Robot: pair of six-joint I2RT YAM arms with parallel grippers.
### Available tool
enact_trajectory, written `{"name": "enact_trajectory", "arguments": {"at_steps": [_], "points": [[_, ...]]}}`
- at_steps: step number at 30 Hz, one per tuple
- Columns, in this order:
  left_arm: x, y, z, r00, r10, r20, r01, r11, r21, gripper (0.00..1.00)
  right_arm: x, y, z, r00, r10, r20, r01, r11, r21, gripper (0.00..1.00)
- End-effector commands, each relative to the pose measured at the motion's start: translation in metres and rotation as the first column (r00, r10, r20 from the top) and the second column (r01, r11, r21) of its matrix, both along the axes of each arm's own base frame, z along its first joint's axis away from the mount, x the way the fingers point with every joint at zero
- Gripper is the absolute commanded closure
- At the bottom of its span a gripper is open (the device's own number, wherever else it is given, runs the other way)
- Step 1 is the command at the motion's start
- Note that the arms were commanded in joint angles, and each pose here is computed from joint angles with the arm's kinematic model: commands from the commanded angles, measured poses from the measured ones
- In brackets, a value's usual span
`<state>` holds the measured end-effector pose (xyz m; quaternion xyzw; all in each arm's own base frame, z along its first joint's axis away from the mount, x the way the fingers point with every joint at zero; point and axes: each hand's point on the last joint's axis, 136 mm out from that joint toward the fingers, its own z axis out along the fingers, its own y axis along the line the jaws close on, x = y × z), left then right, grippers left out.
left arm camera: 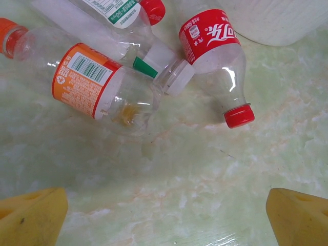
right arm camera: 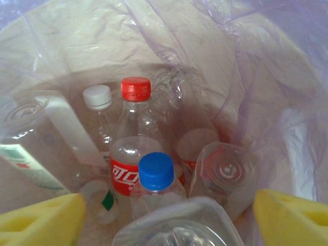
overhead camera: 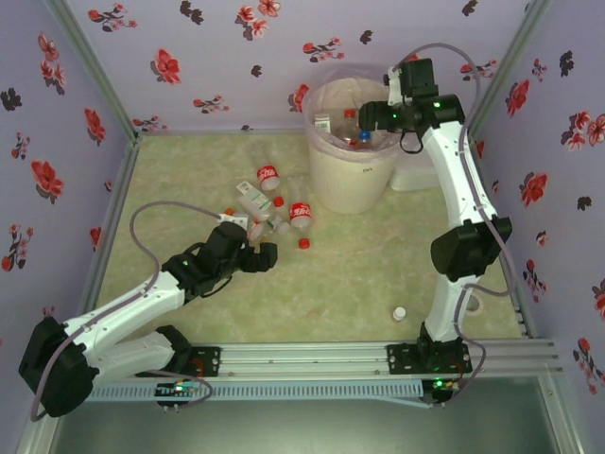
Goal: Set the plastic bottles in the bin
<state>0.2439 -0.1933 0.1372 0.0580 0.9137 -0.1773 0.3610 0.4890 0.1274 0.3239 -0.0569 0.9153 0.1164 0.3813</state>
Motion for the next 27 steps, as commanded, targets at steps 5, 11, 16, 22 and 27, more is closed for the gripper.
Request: {"name": "enact_trajectory", "arguments": {"at_steps": [5, 11, 16, 22, 27], "points": [[0.007, 0.012, 0.004, 0.994, 0.109, -0.012, -0.110, 0.993, -0.050, 0.00, -0.040, -0.022, 0.056, 0.996, -0.042, 0.076, 0.044, 0.999, -0.021, 0.05], [0.015, 0.027, -0.006, 0.962, 0.271, -0.045, -0.274, 0.958, -0.080, 0.00, -0.064, -0.025, 0.078, 0.989, -0.047, 0.142, 0.044, 0.999, 0.021, 0.06], [0.024, 0.025, -0.014, 0.928, 0.362, -0.083, -0.371, 0.915, -0.157, 0.00, -0.094, -0.021, 0.081, 0.983, -0.028, 0.179, 0.013, 0.997, 0.082, 0.06], [0.040, 0.017, -0.027, 0.895, 0.433, -0.103, -0.445, 0.867, -0.224, 0.01, -0.129, -0.028, 0.070, 0.980, -0.038, 0.197, 0.017, 0.994, 0.107, 0.06], [0.054, 0.012, -0.042, 0.887, 0.448, -0.108, -0.461, 0.863, -0.206, 0.01, -0.153, -0.031, 0.043, 0.988, 0.004, 0.154, -0.015, 0.998, 0.067, 0.06]]}}
